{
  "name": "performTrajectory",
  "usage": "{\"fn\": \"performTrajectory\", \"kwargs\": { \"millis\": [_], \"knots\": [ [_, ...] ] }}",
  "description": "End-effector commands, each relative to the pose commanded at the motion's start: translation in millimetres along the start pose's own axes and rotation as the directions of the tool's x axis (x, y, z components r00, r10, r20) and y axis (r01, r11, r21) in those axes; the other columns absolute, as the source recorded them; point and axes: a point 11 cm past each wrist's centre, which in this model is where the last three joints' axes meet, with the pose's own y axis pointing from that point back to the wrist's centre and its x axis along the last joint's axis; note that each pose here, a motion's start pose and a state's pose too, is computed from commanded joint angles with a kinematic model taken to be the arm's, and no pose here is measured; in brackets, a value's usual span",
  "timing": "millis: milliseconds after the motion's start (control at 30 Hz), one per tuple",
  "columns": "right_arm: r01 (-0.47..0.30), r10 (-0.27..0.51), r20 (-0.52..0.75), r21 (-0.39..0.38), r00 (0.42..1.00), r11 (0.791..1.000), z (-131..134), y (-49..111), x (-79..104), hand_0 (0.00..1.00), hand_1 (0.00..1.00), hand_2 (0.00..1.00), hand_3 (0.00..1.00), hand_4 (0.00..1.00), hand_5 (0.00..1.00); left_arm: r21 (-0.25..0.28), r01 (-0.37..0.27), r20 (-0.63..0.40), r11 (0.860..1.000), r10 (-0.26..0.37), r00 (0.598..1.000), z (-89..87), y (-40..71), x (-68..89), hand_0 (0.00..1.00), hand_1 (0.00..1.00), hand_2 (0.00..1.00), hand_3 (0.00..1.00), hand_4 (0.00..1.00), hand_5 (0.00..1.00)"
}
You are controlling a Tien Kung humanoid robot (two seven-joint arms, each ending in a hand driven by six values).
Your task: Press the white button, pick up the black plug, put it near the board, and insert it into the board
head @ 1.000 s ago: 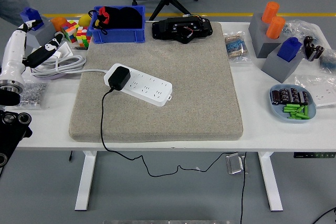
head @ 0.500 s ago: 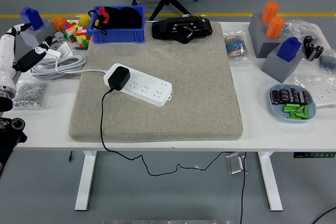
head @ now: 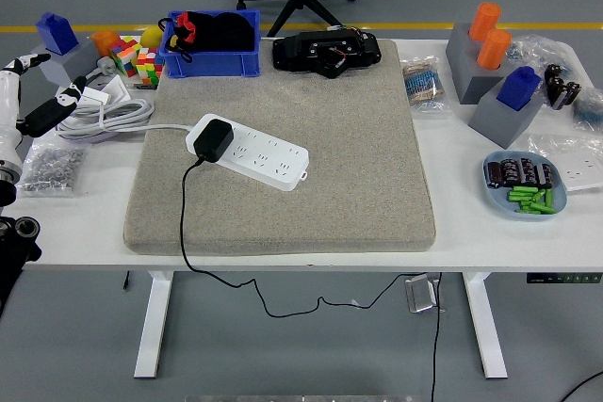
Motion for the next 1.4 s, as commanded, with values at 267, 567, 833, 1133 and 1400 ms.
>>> {"fn": "performTrajectory", "kwargs": {
  "millis": [267,567,833,1133,1400],
  "knots": [
    [0.005,-0.005,-0.001,0.001,1.0,1.0,-1.2,0.0,-2.0,0.762,0.641,0.63,0.614,0.661,0.419,0.016,-0.011,-0.011,1.0,0.011,1.0,-5.1,1.8,2.7,0.891,0.888,0.853,0.792,0.799,0.514],
    [0.006,-0.006,0.005,0.004,1.0,1.0,-4.0,0.0,-1.4,0.762,0.642,0.63,0.613,0.661,0.419,0.022,-0.015,-0.02,1.0,0.015,1.0,-5.8,2.2,3.9,0.891,0.885,0.851,0.788,0.8,0.517],
    [0.009,-0.009,0.002,0.001,1.0,1.0,-3.2,0.0,-3.0,0.763,0.644,0.63,0.613,0.661,0.42,0.02,-0.018,-0.021,1.0,0.019,1.0,-5.2,2.2,5.0,0.892,0.885,0.851,0.784,0.79,0.467],
    [0.009,-0.009,0.003,0.003,1.0,1.0,-4.3,0.0,-2.8,0.764,0.645,0.631,0.614,0.662,0.42,0.022,-0.015,-0.023,1.0,0.015,1.0,-5.3,3.0,3.7,0.893,0.883,0.851,0.782,0.785,0.459],
    [0.011,-0.011,0.0,0.003,1.0,1.0,-4.6,0.0,-3.4,0.764,0.643,0.632,0.614,0.663,0.422,0.024,-0.014,-0.021,1.0,0.015,1.0,-5.8,3.9,3.4,0.892,0.883,0.85,0.781,0.784,0.456]
  ]
}}
